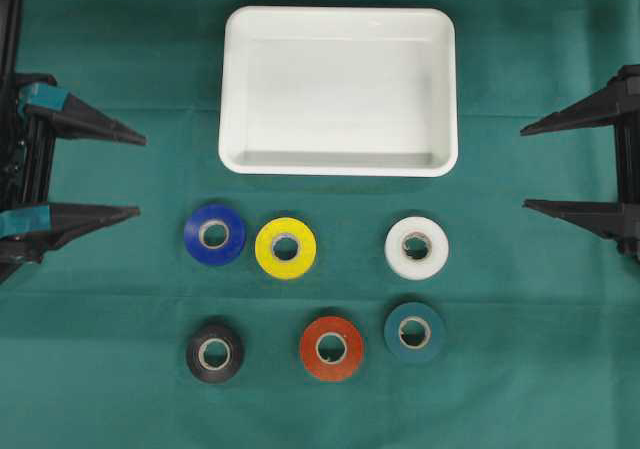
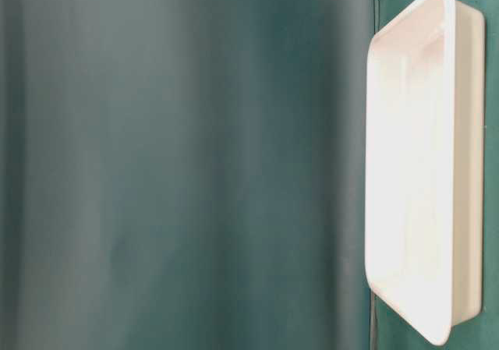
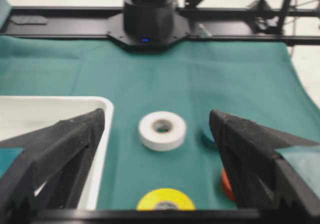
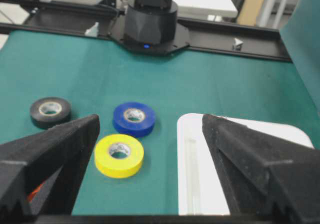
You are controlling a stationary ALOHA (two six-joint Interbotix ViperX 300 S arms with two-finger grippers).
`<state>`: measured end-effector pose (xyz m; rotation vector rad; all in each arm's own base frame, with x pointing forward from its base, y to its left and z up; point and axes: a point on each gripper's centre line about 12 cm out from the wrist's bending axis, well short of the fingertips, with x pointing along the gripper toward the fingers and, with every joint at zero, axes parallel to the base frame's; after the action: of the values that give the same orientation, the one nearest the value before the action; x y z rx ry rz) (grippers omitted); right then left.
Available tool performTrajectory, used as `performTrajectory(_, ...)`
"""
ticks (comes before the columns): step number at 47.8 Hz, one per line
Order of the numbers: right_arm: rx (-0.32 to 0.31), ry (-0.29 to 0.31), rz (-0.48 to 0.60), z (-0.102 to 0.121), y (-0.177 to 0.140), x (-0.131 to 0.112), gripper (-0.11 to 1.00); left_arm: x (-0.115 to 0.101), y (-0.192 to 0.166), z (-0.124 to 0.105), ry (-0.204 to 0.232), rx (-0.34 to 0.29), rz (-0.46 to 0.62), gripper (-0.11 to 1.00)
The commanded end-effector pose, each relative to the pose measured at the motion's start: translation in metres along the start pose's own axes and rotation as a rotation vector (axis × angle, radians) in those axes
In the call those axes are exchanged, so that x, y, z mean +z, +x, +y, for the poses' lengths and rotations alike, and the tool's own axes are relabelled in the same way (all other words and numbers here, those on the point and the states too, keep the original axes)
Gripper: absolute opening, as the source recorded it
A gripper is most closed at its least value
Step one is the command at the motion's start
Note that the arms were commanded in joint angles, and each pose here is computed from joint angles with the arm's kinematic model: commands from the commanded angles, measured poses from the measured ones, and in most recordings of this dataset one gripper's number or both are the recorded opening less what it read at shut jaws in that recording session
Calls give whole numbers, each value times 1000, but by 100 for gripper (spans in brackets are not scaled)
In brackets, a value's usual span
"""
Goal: Pick up the tape from a random location and place it into the white case.
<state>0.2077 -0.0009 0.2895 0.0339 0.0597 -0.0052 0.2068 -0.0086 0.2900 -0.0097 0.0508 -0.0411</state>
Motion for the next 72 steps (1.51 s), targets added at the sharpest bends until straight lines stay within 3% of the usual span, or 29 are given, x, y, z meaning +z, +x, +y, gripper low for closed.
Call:
performTrajectory(1, 0, -1, -26, 0, 2, 11, 92, 13, 2, -8, 0, -36, -33, 100)
performTrajectory(14, 0, -3, -26, 0, 2, 11, 92, 15, 0, -32, 3, -151, -20, 100)
performTrajectory(35, 0, -8, -23, 0, 3, 11, 92, 11, 12, -35, 6, -158, 22, 100)
performTrajectory(72, 0, -9, -31, 0, 4, 14, 92, 31, 140, -58, 15, -162, 107, 100)
